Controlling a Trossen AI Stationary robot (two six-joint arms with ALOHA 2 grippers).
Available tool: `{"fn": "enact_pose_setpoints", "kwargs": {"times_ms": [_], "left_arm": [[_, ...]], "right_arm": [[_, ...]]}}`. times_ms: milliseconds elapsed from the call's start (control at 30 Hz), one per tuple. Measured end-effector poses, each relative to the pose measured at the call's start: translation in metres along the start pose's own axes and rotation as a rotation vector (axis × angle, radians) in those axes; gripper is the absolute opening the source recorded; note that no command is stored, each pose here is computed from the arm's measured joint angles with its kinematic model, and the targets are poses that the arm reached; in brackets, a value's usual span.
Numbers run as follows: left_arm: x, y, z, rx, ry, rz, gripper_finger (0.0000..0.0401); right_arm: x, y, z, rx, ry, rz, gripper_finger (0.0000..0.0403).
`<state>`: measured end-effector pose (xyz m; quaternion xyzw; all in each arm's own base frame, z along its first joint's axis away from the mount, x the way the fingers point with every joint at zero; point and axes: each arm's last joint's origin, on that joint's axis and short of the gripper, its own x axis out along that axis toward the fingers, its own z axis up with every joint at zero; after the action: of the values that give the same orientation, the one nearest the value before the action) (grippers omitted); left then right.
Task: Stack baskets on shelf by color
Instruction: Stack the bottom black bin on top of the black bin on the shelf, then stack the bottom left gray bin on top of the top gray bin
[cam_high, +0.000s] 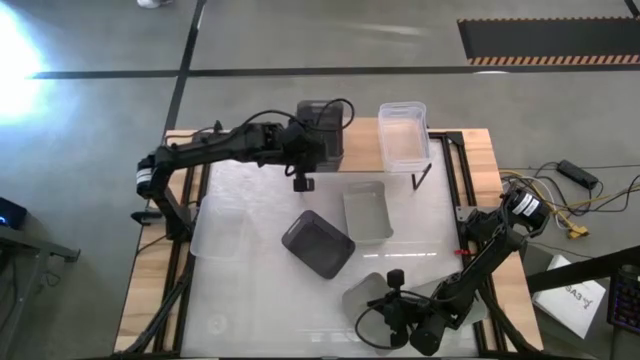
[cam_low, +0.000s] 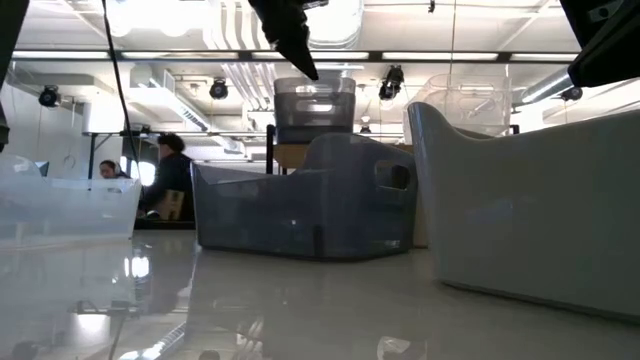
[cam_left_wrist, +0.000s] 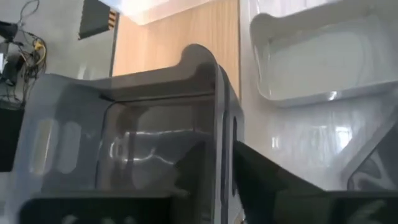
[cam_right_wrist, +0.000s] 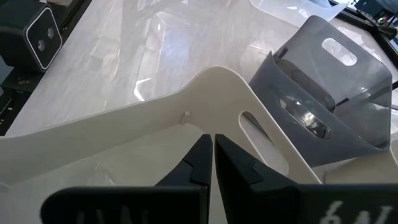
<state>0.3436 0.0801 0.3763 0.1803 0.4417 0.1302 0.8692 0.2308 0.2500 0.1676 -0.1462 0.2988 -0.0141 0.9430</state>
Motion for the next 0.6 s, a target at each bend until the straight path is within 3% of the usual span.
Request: {"fn": "enact_pose_setpoints", "kwargs": {"times_ms": [167,333,433,600], "left_arm": [[-0.024,0.006,0.003,-0.047,-0.041,0.021,0.0131],[-0.058,-0.010,-0.001,-0.149,-0.034,-0.029,0.0154],[-0.075,-0.033,-0.010,-0.162,-0.005,-0.039,0.0153],[-0.086,-0.097,-0.032,-0.134,0.016,0.022,0.0137]], "right_arm": [[0.000,0.000,0.000,0.000,0.000,0.000,0.0011],[-0.005,0.001,0.000,-0.004,-0.022,-0.022,0.0011],[-0.016,0.006,0.003,-0.012,-0.082,-0.088,0.0011],[-0.044,0.009,0.009,-0.006,-0.171,-0.153,0.0011]]}}
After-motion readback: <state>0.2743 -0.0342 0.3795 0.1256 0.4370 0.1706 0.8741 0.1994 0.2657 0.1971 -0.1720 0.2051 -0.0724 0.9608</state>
